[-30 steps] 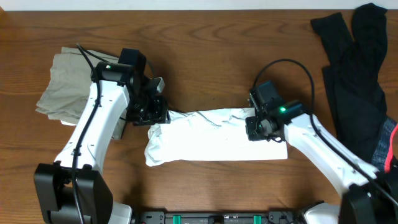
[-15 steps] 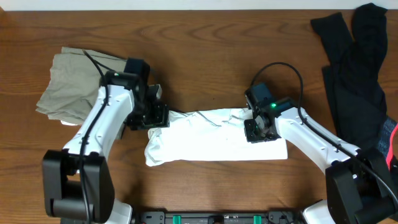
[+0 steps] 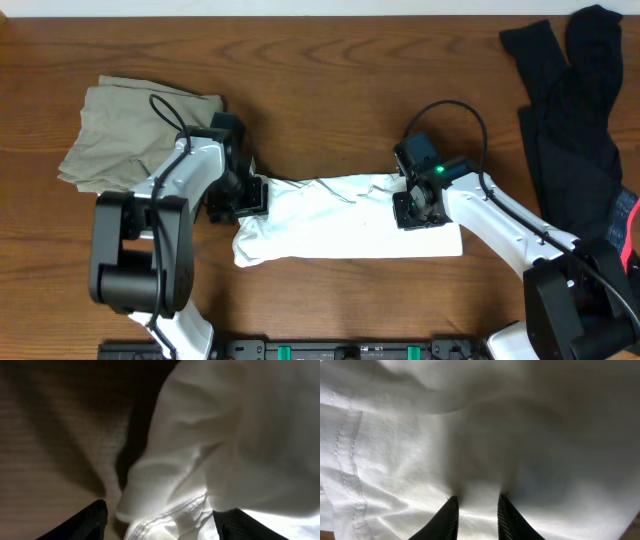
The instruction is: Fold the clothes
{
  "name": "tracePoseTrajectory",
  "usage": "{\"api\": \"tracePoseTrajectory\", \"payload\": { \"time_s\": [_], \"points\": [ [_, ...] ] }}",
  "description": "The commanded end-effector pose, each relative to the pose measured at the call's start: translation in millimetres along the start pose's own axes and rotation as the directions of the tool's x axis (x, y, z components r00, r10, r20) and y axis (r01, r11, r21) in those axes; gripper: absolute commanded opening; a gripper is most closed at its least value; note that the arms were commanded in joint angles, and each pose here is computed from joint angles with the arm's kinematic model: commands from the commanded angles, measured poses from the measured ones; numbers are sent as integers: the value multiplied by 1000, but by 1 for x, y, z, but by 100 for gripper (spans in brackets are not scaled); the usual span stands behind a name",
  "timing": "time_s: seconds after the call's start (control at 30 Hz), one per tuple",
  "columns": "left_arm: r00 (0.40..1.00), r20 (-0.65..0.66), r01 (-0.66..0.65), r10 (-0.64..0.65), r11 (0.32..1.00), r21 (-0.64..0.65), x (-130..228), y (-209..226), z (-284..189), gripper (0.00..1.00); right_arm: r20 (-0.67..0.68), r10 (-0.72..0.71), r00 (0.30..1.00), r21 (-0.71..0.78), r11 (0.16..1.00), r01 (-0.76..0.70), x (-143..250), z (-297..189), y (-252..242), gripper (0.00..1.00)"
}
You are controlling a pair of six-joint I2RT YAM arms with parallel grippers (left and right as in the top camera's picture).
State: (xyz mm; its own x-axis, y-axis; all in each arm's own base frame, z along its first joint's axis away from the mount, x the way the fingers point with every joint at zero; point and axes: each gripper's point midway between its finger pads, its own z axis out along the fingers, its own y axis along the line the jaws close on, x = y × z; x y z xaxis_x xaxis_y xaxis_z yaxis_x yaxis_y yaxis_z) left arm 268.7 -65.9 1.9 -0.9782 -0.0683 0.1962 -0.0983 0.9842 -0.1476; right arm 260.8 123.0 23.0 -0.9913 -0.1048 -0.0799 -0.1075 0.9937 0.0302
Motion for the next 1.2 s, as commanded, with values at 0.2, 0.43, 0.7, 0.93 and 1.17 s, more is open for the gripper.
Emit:
{"api": "tracePoseTrajectory", "payload": {
  "time_s": [0.2,0.43,0.7,0.93,1.17],
  "points": [
    [995,-99,-11,24,991,131,10,-19,22,57,-11,26,1000,18,1000,-25,2,4,-6,24],
    [993,-111,-30,47,988,151,14,-21,20,6,-12,26,1000,15,1000,-25,2,4,-6,24],
    [997,-11,75,-75,997,19,5,21,-17,6,34,21,999,-13,1000,-21,-8,-13,0,21],
    [970,175,172,-168,985,-6,-6,60,-66,6,214,65,975,-71,996,-51,-44,-84,-4,22],
    [944,254,192,-209,977,92,-5,59,-94,6,292,152,944,-57,988,-141,-48,-123,-44,23]
  ]
}}
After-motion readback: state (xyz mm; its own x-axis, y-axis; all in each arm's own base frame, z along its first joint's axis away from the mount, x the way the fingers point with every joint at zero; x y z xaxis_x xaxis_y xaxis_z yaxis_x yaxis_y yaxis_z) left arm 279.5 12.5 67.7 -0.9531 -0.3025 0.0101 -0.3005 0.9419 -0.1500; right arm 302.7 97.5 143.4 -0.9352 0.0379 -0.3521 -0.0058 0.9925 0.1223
